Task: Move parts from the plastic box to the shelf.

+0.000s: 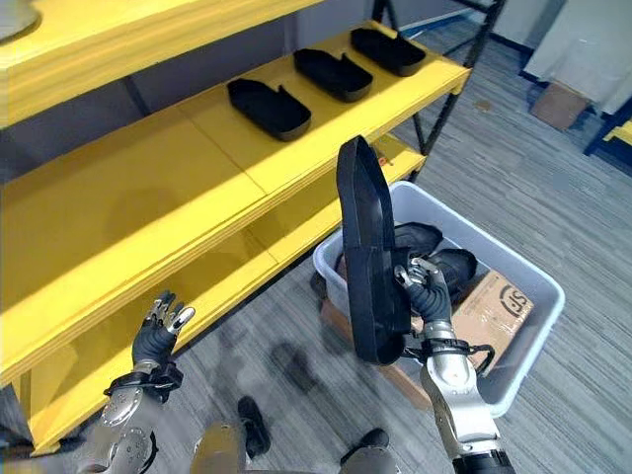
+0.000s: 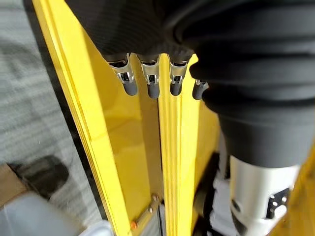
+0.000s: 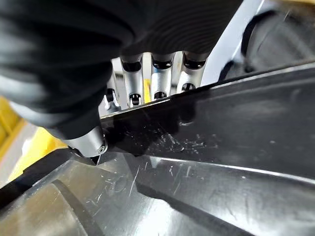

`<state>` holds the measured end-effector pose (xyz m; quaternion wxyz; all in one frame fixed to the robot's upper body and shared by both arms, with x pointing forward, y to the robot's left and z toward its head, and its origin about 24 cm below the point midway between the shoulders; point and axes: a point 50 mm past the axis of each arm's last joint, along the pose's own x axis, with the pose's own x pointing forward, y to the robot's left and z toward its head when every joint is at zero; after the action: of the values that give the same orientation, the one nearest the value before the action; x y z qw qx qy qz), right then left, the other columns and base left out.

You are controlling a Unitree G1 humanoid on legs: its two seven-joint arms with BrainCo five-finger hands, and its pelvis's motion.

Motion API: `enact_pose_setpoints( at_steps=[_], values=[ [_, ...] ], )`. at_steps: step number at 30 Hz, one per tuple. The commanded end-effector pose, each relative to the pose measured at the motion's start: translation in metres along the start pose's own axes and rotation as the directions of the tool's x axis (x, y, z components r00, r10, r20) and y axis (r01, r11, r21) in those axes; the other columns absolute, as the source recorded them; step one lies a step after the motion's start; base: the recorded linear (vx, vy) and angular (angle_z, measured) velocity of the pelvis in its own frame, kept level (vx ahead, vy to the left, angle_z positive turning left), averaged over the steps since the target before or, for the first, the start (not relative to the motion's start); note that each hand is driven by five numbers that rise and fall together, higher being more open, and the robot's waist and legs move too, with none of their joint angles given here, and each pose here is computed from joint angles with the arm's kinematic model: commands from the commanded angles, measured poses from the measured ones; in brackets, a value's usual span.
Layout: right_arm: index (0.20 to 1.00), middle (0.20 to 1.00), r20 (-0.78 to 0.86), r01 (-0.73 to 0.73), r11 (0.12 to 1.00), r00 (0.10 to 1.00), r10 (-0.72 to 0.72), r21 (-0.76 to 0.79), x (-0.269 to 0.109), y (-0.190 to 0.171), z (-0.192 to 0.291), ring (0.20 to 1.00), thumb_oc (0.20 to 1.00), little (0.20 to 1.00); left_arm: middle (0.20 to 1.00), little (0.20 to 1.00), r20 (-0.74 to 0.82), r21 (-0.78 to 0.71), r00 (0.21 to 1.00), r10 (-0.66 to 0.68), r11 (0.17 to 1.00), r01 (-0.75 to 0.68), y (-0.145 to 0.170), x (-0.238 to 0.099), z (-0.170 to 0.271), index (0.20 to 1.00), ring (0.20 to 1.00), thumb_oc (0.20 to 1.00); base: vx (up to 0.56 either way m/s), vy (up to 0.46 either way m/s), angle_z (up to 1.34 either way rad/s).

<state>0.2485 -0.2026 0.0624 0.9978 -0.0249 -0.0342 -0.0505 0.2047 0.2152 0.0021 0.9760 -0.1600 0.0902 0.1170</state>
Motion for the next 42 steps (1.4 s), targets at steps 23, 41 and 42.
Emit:
enact_pose_setpoints(
  at_steps=[23,41,42],
  values=[
    [0.200,0.200,0.129,0.060,0.998,0.990,-0.062,0.017,-0.015,-0.033,0.023,0.200,0.200,0.200,1.000,1.000,0.176,0.115,0.980,-0.089,0.991,0.070,-0.011,0.008,0.035,1.000,1.000,1.000,0.13,-0.037,0.76],
    [0.200,0.200,0.192,-0.130,0.977,0.968,0.162,-0.169,0.045,0.005,0.057,0.200,0.200,0.200,1.000,1.000,0.079,0.081,0.988,-0.133,0.989,0.127,-0.014,-0.005,0.015,1.000,1.000,1.000,0.02,-0.132,0.12],
    [0.200,0.200,0.196,-0.138,0.975,0.965,0.172,-0.176,0.050,0.009,0.060,0.200,0.200,0.200,1.000,1.000,0.082,0.083,0.986,-0.143,0.987,0.136,-0.016,-0.005,0.017,1.000,1.000,1.000,-0.16,-0.024,0.13]
  ],
)
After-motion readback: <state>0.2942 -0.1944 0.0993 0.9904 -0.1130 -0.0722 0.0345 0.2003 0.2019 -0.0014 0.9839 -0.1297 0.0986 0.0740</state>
